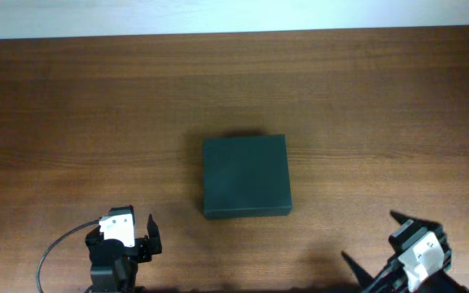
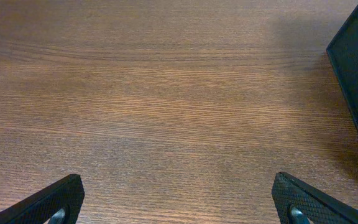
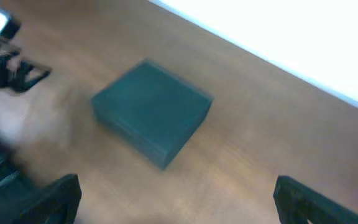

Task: Pack container

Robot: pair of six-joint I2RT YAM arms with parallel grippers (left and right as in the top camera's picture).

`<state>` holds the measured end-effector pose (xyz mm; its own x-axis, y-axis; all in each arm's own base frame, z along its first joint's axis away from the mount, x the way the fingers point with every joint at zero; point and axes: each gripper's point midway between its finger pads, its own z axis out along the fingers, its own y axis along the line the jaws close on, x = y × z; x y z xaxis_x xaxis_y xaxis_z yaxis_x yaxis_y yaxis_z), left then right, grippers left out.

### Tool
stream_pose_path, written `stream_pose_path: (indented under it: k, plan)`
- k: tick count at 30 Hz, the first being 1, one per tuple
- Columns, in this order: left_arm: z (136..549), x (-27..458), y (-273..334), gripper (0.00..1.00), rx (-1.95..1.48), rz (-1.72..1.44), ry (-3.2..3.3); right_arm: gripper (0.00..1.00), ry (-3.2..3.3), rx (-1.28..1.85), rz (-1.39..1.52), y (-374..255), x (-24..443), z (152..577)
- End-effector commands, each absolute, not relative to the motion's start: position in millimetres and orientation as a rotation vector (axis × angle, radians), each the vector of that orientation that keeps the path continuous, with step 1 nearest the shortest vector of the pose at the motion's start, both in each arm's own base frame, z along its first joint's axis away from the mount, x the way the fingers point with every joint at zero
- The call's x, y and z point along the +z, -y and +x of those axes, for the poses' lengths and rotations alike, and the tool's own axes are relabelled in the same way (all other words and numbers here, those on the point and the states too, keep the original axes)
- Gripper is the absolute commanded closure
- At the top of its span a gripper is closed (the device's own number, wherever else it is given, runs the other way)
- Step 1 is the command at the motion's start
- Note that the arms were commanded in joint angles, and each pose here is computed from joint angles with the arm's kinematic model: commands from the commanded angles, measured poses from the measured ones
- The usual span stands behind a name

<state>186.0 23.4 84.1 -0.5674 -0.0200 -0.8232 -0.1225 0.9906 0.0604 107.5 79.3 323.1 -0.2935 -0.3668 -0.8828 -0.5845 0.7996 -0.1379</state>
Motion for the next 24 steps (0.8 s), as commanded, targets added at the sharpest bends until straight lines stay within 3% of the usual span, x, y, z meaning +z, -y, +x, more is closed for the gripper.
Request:
stream_pose_path:
  k: [1,16,24]
  plan:
    - [186,81,-27,0.01,0.166,-0.093,-2.17,0.01,-1.886,0.177,-0.662,-70,312,122]
    - [186,81,-27,0.01,0.166,-0.093,-2.17,0.01,-1.981,0.151,0.003,-22,179,194]
    - [186,81,-27,0.01,0.166,-0.093,-2.17,0.01,-1.985,0.173,0.061,-22,132,206]
